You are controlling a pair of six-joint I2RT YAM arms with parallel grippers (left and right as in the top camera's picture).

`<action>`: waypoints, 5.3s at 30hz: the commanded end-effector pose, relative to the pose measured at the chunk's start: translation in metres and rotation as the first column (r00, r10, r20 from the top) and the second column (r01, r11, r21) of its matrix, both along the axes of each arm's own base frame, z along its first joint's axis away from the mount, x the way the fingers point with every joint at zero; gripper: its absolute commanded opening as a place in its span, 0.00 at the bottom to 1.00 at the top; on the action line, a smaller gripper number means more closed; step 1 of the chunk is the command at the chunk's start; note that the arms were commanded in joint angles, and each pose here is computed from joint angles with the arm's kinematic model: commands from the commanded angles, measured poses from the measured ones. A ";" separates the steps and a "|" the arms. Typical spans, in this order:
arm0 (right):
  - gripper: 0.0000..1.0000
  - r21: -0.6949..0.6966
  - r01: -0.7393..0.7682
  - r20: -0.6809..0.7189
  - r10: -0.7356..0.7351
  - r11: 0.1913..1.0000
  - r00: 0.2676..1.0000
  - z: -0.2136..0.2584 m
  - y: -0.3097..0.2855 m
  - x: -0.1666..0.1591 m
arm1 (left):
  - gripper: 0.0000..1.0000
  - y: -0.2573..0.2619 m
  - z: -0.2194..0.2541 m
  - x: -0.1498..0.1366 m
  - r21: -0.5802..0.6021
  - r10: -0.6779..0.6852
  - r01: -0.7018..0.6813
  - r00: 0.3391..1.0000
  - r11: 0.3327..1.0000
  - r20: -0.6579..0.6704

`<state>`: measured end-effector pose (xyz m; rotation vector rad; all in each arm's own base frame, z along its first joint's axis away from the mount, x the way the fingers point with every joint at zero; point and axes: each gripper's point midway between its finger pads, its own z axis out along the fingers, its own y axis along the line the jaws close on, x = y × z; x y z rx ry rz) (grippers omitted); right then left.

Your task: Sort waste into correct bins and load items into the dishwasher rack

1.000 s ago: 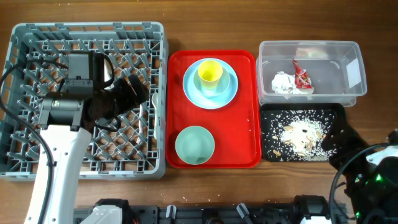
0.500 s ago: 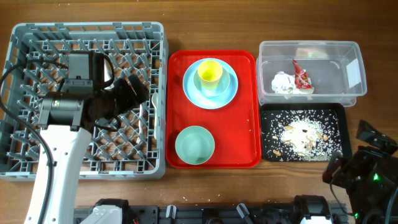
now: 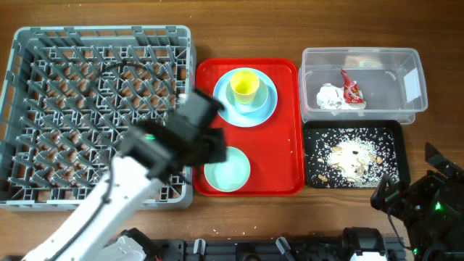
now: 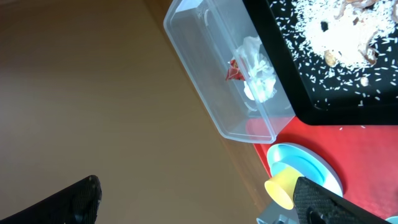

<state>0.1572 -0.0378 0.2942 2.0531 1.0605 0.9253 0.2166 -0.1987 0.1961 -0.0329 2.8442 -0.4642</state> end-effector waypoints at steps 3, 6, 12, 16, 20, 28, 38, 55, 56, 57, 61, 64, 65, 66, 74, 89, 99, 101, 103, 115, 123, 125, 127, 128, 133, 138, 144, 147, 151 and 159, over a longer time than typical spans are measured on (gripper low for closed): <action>1.00 0.004 0.026 0.000 -0.026 1.000 1.000 -0.001 -0.003 -0.001 | 0.37 -0.066 -0.060 -0.019 0.151 -0.110 0.113 0.993 0.982 -0.033; 1.00 0.004 0.026 0.000 -0.026 1.000 1.000 -0.001 -0.003 -0.001 | 0.33 -0.065 -0.105 -0.015 0.308 -0.116 0.132 0.991 0.942 -0.067; 1.00 0.004 0.026 0.000 -0.026 1.000 1.000 -0.001 -0.003 -0.001 | 0.31 -0.068 -0.168 -0.014 0.409 -0.103 0.163 0.981 0.898 -0.165; 1.00 0.004 0.026 0.000 -0.026 1.000 1.000 -0.001 -0.003 -0.001 | 0.23 -0.067 -0.177 -0.015 0.422 -0.100 0.167 0.979 0.891 -0.176; 1.00 0.005 0.026 0.001 -0.026 1.000 1.000 -0.001 -0.003 -0.001 | 0.15 -0.067 -0.177 -0.015 0.422 -0.100 0.167 0.979 0.891 -0.176; 1.00 0.004 0.026 0.000 -0.026 1.000 1.000 -0.001 -0.003 -0.001 | 0.08 -0.067 -0.181 -0.020 0.425 -0.096 0.167 0.978 0.890 -0.183; 1.00 0.004 0.026 0.000 -0.026 1.000 1.000 -0.001 -0.003 -0.001 | 0.04 -0.091 -0.110 0.022 0.296 -0.079 0.108 0.991 0.949 -0.110; 1.00 0.004 0.026 0.000 -0.026 1.000 1.000 -0.001 -0.003 -0.001 | 0.04 0.071 0.051 0.154 0.331 0.287 -0.435 0.865 0.838 0.411; 1.00 0.004 0.026 0.000 -0.026 1.000 1.000 -0.001 -0.003 -0.001 | 0.04 0.072 0.053 0.157 0.329 0.290 -0.446 0.856 0.832 0.427; 0.99 0.005 0.026 0.000 -0.026 1.000 1.000 -0.001 -0.003 -0.001 | 0.04 0.072 0.053 0.158 0.318 0.296 -0.448 0.855 0.836 0.426; 1.00 0.004 0.026 0.000 -0.026 1.000 1.000 -0.001 -0.003 -0.001 | 0.04 0.022 0.038 0.154 0.016 0.065 -0.069 0.983 0.997 0.171; 1.00 0.005 0.026 0.000 -0.026 1.000 1.000 -0.001 -0.003 -0.001 | 0.04 0.029 0.070 0.162 -0.391 -0.023 0.067 0.993 0.918 0.117; 1.00 0.004 0.026 0.000 -0.026 1.000 1.000 -0.001 -0.003 -0.001 | 0.04 0.044 0.088 0.168 -0.512 -0.015 0.084 0.991 0.855 0.136; 1.00 0.004 0.026 0.000 -0.026 1.000 1.000 -0.001 -0.003 -0.001 | 0.04 0.063 0.104 0.178 -0.607 0.012 0.091 0.987 0.790 0.163; 1.00 0.004 0.026 0.000 -0.026 1.000 1.000 -0.001 -0.003 -0.001 | 0.04 0.114 0.090 0.245 -0.933 -0.072 0.129 0.991 0.336 0.111; 1.00 0.005 0.026 0.000 -0.026 1.000 1.000 -0.002 -0.003 -0.001 | 1.00 0.251 -0.041 0.291 -0.927 0.234 -0.164 0.968 0.338 -0.086; 1.00 0.004 0.026 0.000 -0.026 1.000 1.000 -0.002 -0.003 -0.001 | 1.00 0.284 0.043 0.218 -0.615 0.557 -0.478 0.827 0.627 -0.074; 1.00 0.004 0.026 0.000 -0.026 1.000 1.000 -0.001 -0.003 -0.001 | 1.00 0.263 0.086 0.184 -0.462 0.575 -0.483 0.815 0.744 0.072; 1.00 0.004 0.026 0.000 -0.026 1.000 1.000 -0.001 -0.003 -0.001 | 1.00 0.218 0.127 0.158 -0.386 0.508 -0.405 0.834 0.829 0.215; 1.00 0.004 0.026 0.000 -0.026 1.000 1.000 -0.001 -0.003 -0.001 | 0.32 0.079 0.055 0.138 0.041 0.188 -0.196 0.971 0.980 0.147; 1.00 0.004 0.026 0.000 -0.026 1.000 1.000 -0.001 -0.003 -0.001 | 0.10 0.161 0.023 0.174 0.189 0.466 -0.492 0.869 0.850 0.168; 1.00 0.004 0.026 0.000 -0.026 1.000 1.000 -0.001 -0.003 -0.001 | 0.04 0.173 0.021 0.177 0.192 0.494 -0.519 0.854 0.833 0.165; 1.00 0.004 0.026 0.000 -0.026 1.000 1.000 -0.002 -0.003 -0.001 | 0.04 0.189 0.022 0.179 0.206 0.524 -0.553 0.832 0.807 0.183; 1.00 0.004 0.026 0.000 -0.026 1.000 1.000 -0.002 -0.003 -0.001 | 0.04 0.197 0.023 0.179 0.219 0.536 -0.568 0.822 0.793 0.194; 1.00 0.004 0.026 0.000 -0.026 1.000 1.000 -0.001 -0.003 -0.001 | 0.04 0.210 0.012 0.185 0.236 0.562 -0.591 0.806 0.771 0.185; 1.00 0.004 0.026 0.000 -0.026 1.000 1.000 -0.002 -0.003 -0.001 | 0.09 0.209 -0.026 0.209 0.264 0.563 -0.581 0.813 0.770 0.150; 1.00 0.004 0.026 0.000 -0.026 1.000 1.000 -0.002 -0.003 -0.001 | 0.05 0.237 -0.054 0.215 0.393 0.589 -0.602 0.790 0.695 0.169; 1.00 0.004 0.026 0.000 -0.026 1.000 1.000 -0.002 -0.003 -0.001 | 0.05 0.238 -0.058 0.226 0.374 0.592 -0.616 0.783 0.693 0.191; 1.00 0.005 0.026 0.000 -0.026 1.000 1.000 -0.002 -0.003 -0.001 | 0.09 0.235 -0.084 0.233 0.387 0.591 -0.598 0.792 0.702 0.152; 1.00 0.004 0.026 0.000 -0.026 1.000 1.000 -0.002 -0.003 -0.001 | 0.07 0.177 -0.088 0.243 0.166 0.356 -0.355 0.934 0.920 0.029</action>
